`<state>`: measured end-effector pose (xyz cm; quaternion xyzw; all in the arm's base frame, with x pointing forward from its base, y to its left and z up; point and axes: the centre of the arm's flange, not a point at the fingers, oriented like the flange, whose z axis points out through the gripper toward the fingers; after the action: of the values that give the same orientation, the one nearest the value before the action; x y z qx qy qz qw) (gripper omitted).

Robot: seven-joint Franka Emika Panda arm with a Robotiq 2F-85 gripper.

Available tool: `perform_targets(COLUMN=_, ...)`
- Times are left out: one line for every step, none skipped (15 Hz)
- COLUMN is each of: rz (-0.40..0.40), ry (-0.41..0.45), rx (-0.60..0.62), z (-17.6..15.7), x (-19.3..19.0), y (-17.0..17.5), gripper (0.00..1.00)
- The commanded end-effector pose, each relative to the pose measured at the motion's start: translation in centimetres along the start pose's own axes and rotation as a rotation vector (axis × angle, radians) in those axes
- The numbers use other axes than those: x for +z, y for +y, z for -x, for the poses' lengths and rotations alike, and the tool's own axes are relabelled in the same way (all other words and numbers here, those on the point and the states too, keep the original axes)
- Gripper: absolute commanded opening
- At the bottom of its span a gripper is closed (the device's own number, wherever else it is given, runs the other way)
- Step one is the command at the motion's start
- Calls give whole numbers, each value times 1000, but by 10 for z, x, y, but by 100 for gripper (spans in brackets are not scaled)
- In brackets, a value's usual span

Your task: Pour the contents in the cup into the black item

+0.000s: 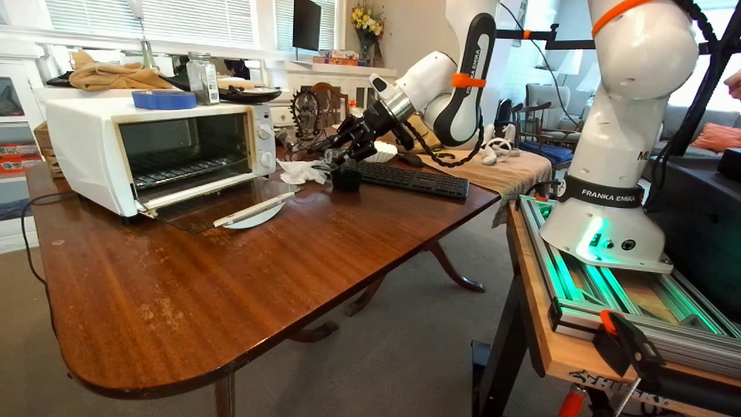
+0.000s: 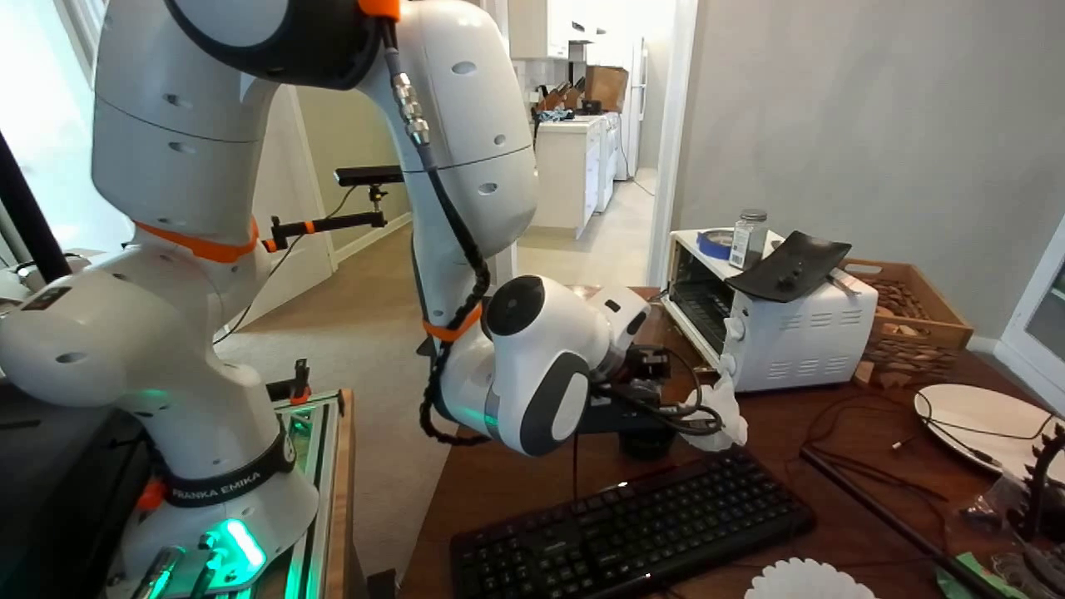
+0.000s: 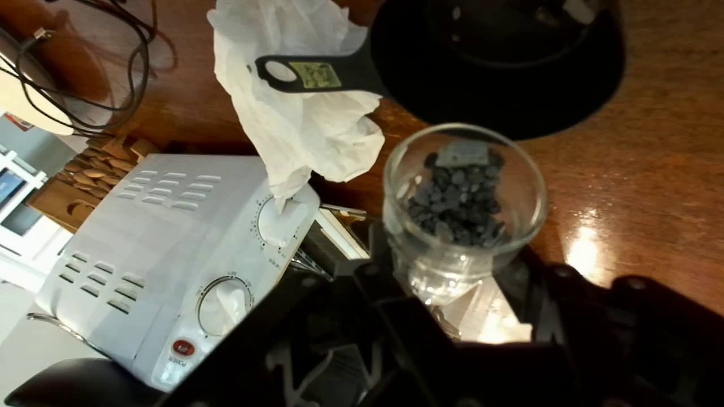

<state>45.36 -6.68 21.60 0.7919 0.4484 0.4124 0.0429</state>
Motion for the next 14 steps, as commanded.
perform_targets(rz=7, ry=60, rx=-17, z=9, x=2, y=0, gripper=23)
perform_targets(rz=12, ry=69, rx=-14, z=11, x=0, y=0, gripper=23)
perform_targets(rz=18, ry=73, rx=-8, z=12, x=0, y=1, gripper=23)
perform_targets(rz=24, ry=79, rx=-3, z=13, x=-2, y=1, gripper=23)
perform_targets(rz=28, ry=82, rx=-3, z=14, x=-2, y=1, gripper=23)
perform_targets(rz=29, ry=80, rx=1, z=15, x=-2, y=1, gripper=23)
perform_targets(rz=28, ry=79, rx=8, z=15, x=-3, y=1, gripper=23)
perform_targets(rz=26, ry=80, rx=14, z=16, x=-3, y=1, gripper=23)
perform_targets(rz=20, ry=75, rx=19, z=16, x=-2, y=1, gripper=23)
perform_targets(rz=30, ry=57, rx=17, z=13, x=-5, y=1, gripper=48)
perform_targets(rz=28, ry=56, rx=18, z=14, x=-4, y=1, gripper=48)
perform_targets(rz=27, ry=56, rx=18, z=14, x=-4, y=0, gripper=48)
perform_targets(rz=27, ry=56, rx=18, z=13, x=-4, y=0, gripper=48)
perform_targets(rz=27, ry=56, rx=18, z=13, x=-4, y=0, gripper=48)
